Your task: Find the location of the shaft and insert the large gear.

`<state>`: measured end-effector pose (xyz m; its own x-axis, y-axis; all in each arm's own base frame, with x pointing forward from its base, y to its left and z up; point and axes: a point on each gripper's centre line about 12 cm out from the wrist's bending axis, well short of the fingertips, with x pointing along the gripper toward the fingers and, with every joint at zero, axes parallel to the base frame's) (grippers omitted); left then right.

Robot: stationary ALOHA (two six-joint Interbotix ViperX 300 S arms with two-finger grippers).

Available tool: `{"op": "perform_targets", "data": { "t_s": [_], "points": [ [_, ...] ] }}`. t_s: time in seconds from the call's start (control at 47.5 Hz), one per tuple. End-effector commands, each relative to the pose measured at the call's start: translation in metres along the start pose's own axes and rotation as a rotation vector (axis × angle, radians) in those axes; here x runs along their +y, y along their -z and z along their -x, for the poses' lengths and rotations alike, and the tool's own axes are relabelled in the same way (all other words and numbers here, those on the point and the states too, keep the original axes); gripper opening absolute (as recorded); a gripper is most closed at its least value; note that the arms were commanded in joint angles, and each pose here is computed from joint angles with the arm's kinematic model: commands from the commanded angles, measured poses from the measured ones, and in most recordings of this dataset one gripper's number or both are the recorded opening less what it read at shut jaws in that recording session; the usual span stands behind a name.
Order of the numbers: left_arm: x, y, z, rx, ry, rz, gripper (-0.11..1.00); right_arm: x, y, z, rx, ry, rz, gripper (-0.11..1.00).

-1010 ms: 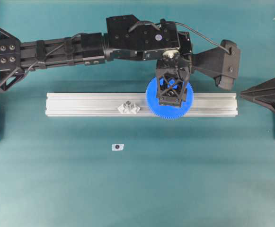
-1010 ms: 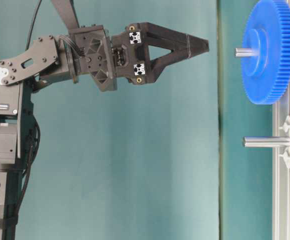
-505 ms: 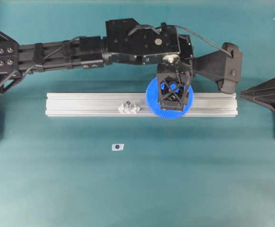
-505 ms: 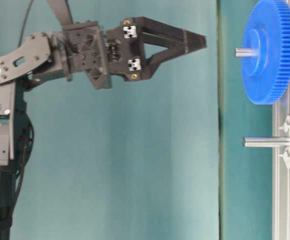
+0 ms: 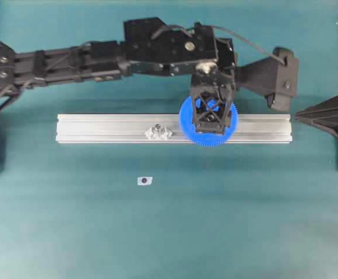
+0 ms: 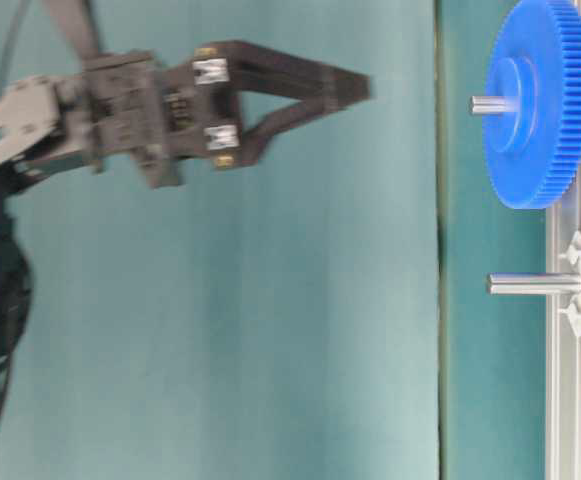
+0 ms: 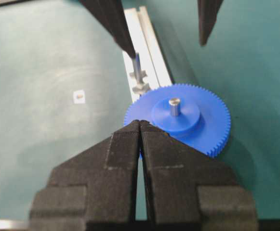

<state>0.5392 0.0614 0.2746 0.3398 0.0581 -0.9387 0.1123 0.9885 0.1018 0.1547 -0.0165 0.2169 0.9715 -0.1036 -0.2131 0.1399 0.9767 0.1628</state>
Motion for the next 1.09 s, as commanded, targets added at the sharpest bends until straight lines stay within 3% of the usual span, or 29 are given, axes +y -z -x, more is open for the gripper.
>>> {"op": "perform_targets", "data": {
  "t_s": [0.0, 1.073],
  "points": [
    [0.001, -0.007, 0.042, -0.086, -0.021, 0.005, 0.86, 0.001, -0.007, -0.001, -0.014, 0.001, -0.010, 0.02],
    [0.001, -0.008, 0.051, -0.111, -0.025, 0.036, 0.86, 0.001, -0.005, -0.001, -0.011, 0.000, -0.010, 0.02]
  ]
}}
